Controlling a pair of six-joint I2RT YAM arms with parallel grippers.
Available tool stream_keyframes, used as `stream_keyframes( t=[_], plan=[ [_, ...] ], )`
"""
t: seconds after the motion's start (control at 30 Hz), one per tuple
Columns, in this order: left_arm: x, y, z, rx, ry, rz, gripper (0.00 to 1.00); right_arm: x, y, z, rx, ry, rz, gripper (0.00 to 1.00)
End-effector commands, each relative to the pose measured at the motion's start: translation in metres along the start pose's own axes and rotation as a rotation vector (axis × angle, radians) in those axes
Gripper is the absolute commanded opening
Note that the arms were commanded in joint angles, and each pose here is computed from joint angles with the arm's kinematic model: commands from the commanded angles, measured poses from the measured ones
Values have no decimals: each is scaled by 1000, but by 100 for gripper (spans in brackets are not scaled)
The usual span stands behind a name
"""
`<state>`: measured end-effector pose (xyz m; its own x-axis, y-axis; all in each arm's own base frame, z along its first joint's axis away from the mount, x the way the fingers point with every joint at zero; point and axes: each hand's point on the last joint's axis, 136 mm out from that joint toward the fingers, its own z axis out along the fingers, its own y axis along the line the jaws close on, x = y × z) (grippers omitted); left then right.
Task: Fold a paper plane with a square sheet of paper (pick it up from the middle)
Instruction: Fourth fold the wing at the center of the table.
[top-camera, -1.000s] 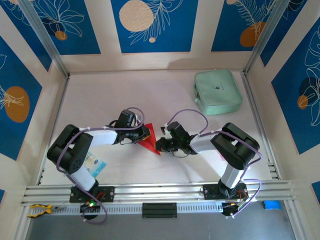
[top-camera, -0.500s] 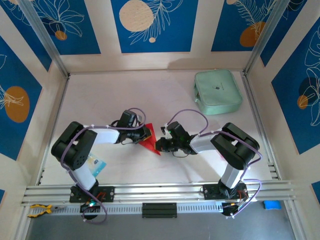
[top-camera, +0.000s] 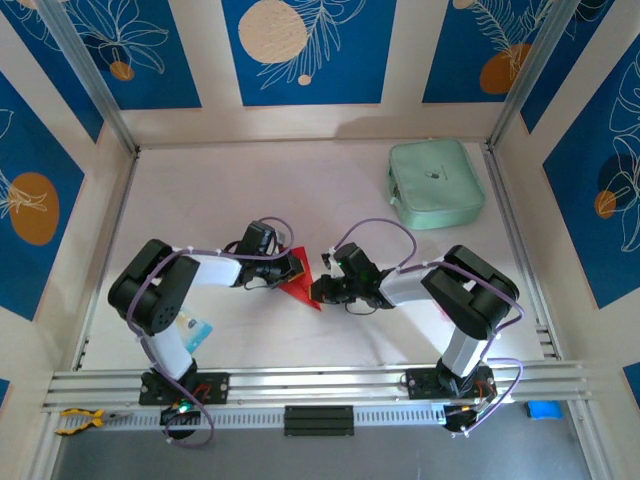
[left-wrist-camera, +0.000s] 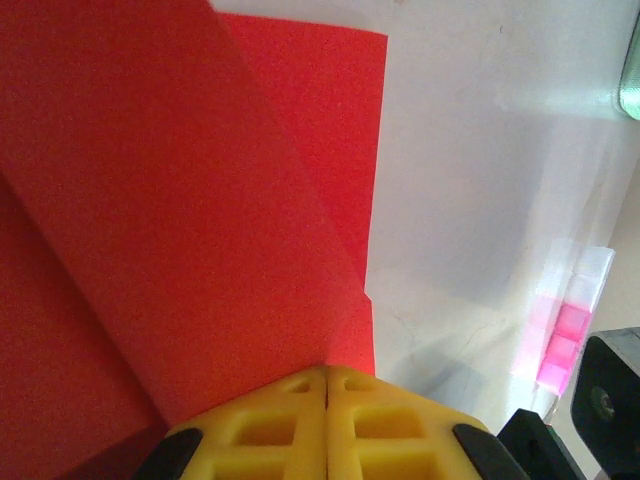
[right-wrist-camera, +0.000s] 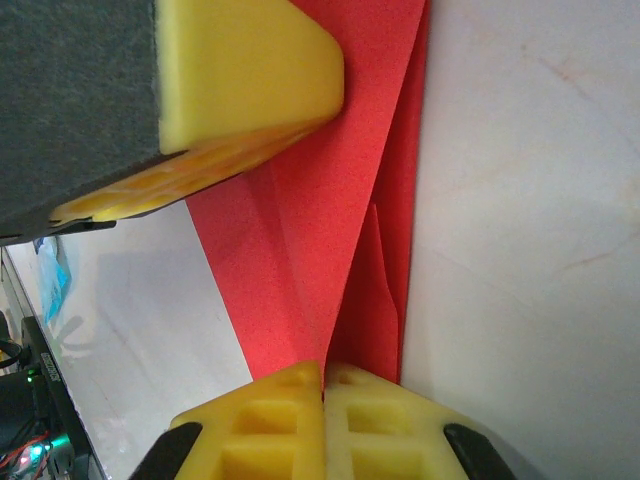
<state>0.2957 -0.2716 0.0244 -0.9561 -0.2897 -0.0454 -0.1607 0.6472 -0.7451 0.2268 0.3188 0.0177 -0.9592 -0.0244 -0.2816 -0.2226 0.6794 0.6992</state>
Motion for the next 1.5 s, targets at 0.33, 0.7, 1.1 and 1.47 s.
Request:
stream_keyframes(
  t=[0.33, 0.7, 1.1, 1.47],
  plan=[
    [7, 17, 12, -67, 41, -3, 7, 17, -21, 3, 65, 78, 65, 2],
    [12, 27, 13, -101, 65, -9, 6, 19, -10, -7, 38, 105, 77, 7],
    [11, 26, 14, -95, 64, -10, 5, 33, -6, -15, 16, 174, 82, 13],
    [12, 28, 14, -99, 61, -18, 5, 45, -12, -15, 17, 212, 109, 5]
  ],
)
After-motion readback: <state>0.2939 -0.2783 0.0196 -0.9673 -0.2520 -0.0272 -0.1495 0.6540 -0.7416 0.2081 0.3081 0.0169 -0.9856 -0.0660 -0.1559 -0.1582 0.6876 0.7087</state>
